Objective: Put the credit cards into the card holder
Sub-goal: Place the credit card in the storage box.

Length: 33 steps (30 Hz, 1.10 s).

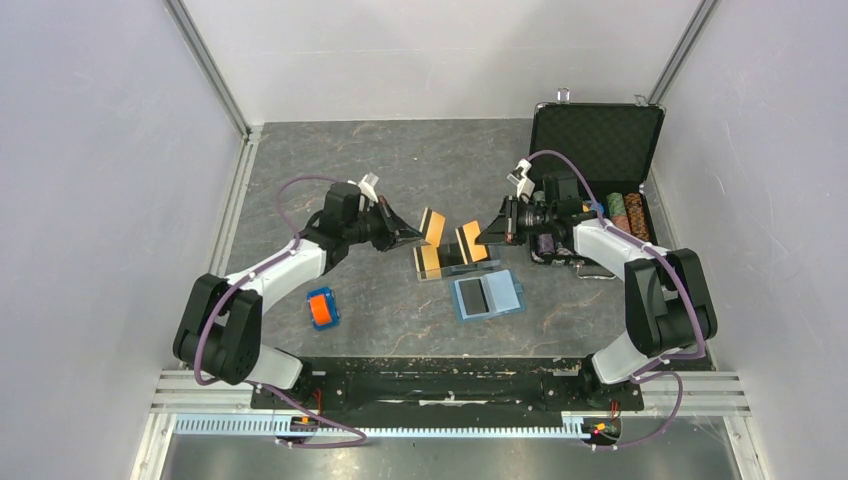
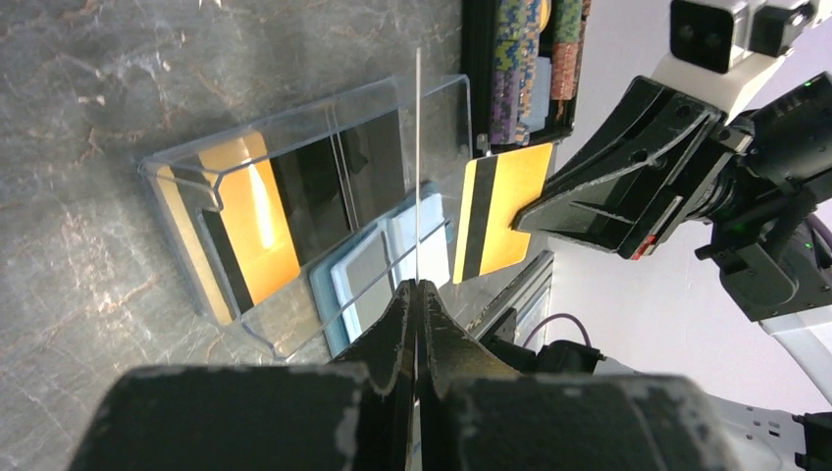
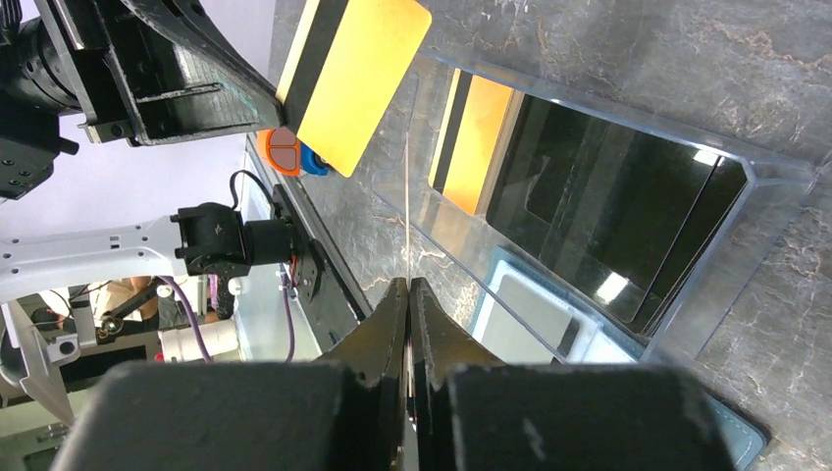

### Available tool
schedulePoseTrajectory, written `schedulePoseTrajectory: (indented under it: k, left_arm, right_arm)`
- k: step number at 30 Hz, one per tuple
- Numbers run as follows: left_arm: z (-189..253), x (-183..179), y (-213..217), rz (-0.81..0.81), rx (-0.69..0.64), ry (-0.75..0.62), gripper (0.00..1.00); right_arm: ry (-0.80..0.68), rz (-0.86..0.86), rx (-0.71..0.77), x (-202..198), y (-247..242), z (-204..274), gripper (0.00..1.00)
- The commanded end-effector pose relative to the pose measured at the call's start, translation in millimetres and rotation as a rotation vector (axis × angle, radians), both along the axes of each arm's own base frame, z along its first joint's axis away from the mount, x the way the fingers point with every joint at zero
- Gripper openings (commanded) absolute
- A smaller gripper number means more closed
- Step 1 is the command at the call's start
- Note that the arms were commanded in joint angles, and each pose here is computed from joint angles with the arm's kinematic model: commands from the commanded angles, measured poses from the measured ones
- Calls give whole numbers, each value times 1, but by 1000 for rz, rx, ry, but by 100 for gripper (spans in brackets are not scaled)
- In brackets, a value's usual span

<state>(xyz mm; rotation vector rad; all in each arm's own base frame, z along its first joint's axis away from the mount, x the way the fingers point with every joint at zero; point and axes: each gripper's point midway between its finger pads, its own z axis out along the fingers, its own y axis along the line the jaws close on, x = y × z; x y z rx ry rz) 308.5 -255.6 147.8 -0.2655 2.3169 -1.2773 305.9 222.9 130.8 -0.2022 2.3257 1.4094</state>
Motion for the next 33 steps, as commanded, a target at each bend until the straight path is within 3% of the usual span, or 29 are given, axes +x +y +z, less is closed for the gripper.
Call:
schedulePoseTrajectory:
  k: [1, 24, 28, 33]
  left_arm:
    - [3, -3, 2, -28, 35, -28, 2]
    - [-61, -29, 4, -47, 177, 109, 2]
    - [-57, -25, 8, -34, 218, 102, 14]
    - [-51, -21, 14, -12, 260, 90, 42]
  right_arm:
    - [-34, 3, -23, 3, -2, 0, 0]
    - [-48, -21, -140, -2, -16, -2, 0]
    - [-46, -23, -148, -7, -18, -3, 0]
    - [-50, -25, -147, -10, -19, -1, 0]
